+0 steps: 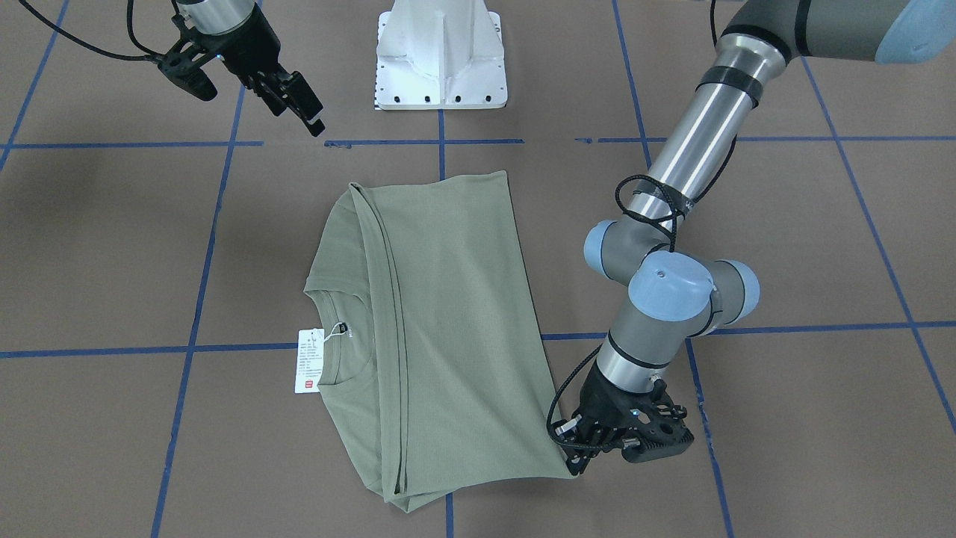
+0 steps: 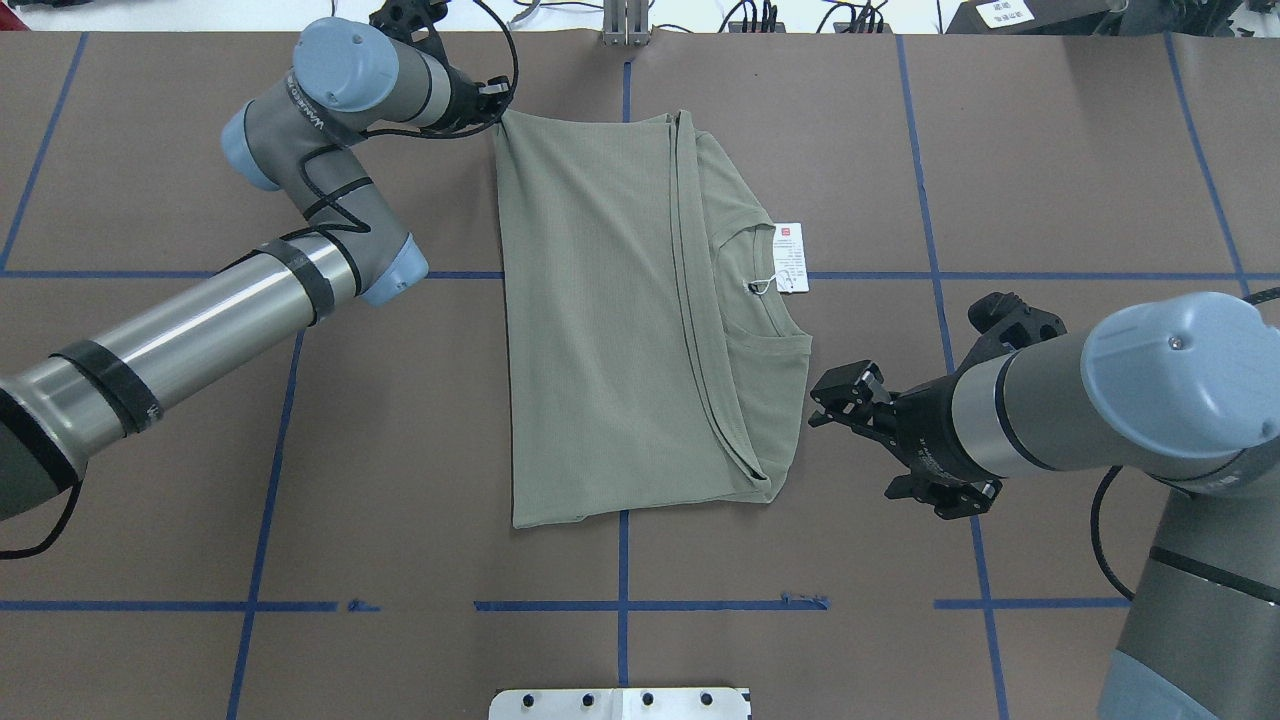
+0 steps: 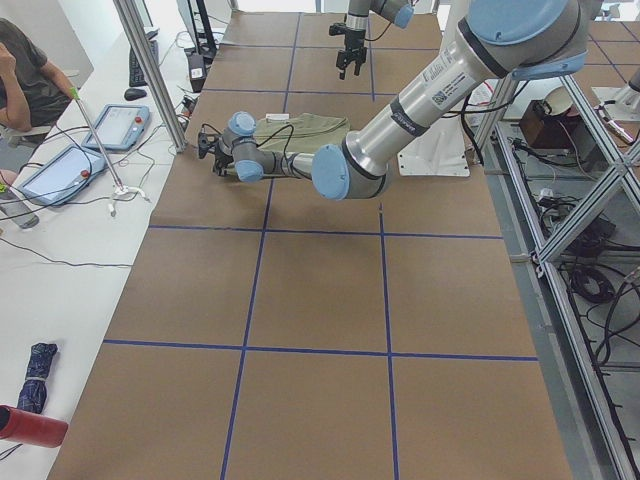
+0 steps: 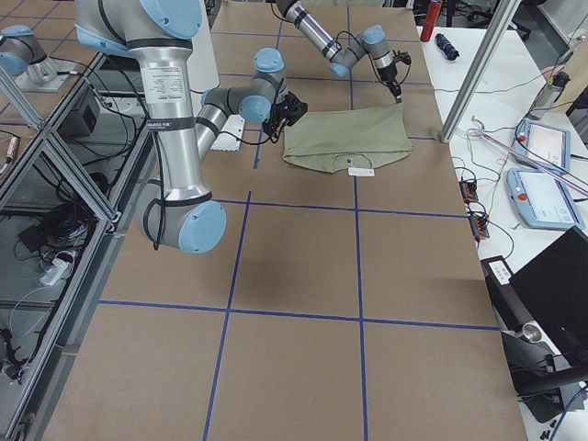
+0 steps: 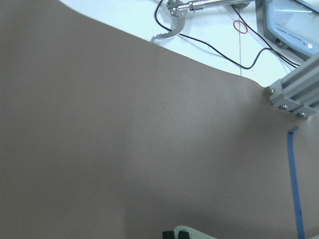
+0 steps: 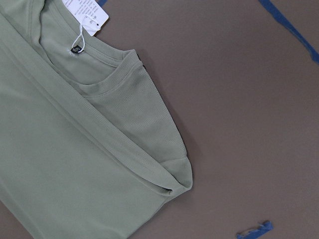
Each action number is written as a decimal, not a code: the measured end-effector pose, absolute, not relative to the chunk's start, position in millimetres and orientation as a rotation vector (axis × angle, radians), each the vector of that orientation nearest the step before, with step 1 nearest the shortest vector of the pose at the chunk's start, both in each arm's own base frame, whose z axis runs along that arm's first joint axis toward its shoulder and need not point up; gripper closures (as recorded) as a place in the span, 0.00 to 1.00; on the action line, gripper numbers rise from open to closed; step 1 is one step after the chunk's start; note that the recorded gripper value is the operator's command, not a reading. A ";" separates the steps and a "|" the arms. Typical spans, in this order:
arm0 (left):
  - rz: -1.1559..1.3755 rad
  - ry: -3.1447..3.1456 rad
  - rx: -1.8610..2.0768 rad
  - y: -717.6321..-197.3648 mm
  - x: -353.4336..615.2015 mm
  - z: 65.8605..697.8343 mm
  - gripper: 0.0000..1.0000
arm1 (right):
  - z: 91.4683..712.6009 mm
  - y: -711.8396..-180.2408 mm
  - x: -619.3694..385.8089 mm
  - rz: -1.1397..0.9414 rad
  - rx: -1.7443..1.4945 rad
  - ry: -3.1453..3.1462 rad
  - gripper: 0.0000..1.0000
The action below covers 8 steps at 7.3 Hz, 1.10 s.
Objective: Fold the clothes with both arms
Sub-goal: 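Rotate the shirt upright with both grippers, left gripper pulling its far corner, then release the shirt and move the right gripper to the near corner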
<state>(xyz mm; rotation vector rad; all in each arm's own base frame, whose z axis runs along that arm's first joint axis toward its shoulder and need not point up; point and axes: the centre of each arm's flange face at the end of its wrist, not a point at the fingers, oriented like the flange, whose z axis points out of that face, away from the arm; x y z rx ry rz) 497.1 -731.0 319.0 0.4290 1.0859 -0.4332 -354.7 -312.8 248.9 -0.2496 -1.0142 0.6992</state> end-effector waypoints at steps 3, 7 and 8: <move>-0.396 1.154 0.444 -721.2 490.0 293.8 0.53 | 246.3 -329.6 -373.3 0.721 -0.176 -1.017 0.00; -0.263 1.268 0.341 -621.4 428.7 292.3 0.50 | 267.5 -344.0 -439.2 0.200 0.071 -0.901 0.00; -0.254 1.275 0.335 -609.6 421.7 296.0 0.50 | 270.3 -348.2 -457.2 0.018 0.150 -0.855 0.00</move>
